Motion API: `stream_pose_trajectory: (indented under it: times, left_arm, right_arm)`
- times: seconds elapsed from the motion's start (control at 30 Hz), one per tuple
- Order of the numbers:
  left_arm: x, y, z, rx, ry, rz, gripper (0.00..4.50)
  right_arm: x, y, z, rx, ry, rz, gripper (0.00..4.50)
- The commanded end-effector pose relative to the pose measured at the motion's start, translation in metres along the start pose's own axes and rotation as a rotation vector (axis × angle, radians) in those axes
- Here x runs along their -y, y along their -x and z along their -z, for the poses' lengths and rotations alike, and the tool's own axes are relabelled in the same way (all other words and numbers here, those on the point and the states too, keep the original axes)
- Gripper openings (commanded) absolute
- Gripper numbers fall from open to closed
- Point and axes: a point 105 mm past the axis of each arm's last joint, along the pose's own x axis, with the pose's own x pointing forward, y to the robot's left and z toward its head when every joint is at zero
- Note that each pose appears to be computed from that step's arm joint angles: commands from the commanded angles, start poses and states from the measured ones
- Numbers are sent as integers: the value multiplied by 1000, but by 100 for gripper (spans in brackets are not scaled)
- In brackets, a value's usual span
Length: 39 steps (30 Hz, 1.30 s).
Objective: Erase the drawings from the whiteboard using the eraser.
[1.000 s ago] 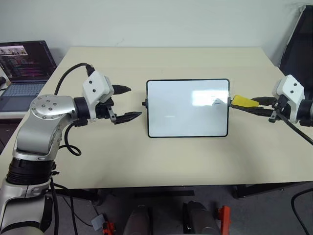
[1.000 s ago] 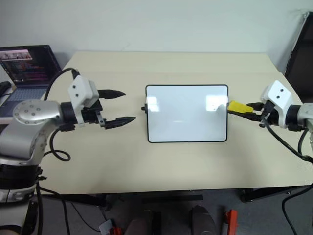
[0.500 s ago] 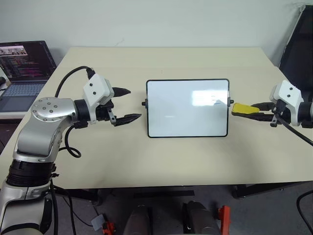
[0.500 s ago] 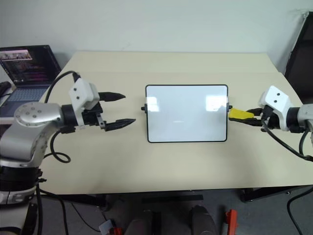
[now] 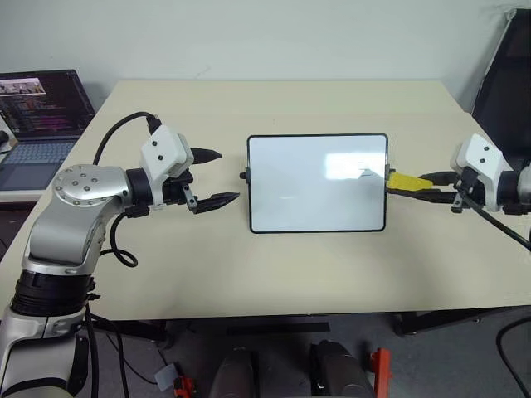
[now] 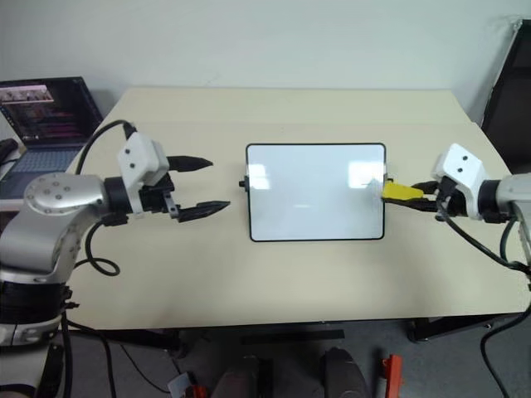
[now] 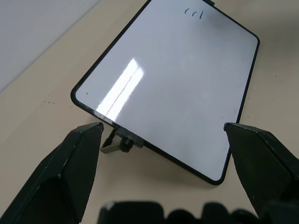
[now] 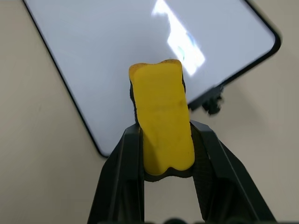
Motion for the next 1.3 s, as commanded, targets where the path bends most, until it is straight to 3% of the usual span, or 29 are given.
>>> stream_pose_trajectory:
  times: [0.03,0.17,0.5,0.8,1.2,1.3]
  left_arm:
    - [-3,3,-13,30,-40,-19,450]
    - [-1,2,-13,30,-38,-9,450]
    - [-2,-1,-15,32,-45,4,450]
    - [0,-2,-15,33,-44,11,450]
    - [0,0,-15,27,-38,-1,450]
    - [0,0,-15,27,-38,-4,450]
  right_arm:
    - [13,-4,-21,237,-69,146,99]
    - [21,-13,-8,365,-172,342,99]
    - [13,-52,25,380,-255,641,99]
    - [-18,-102,55,193,-288,514,99]
    - [-101,-151,45,120,-160,155,99]
    - [-100,-149,45,124,-173,169,99]
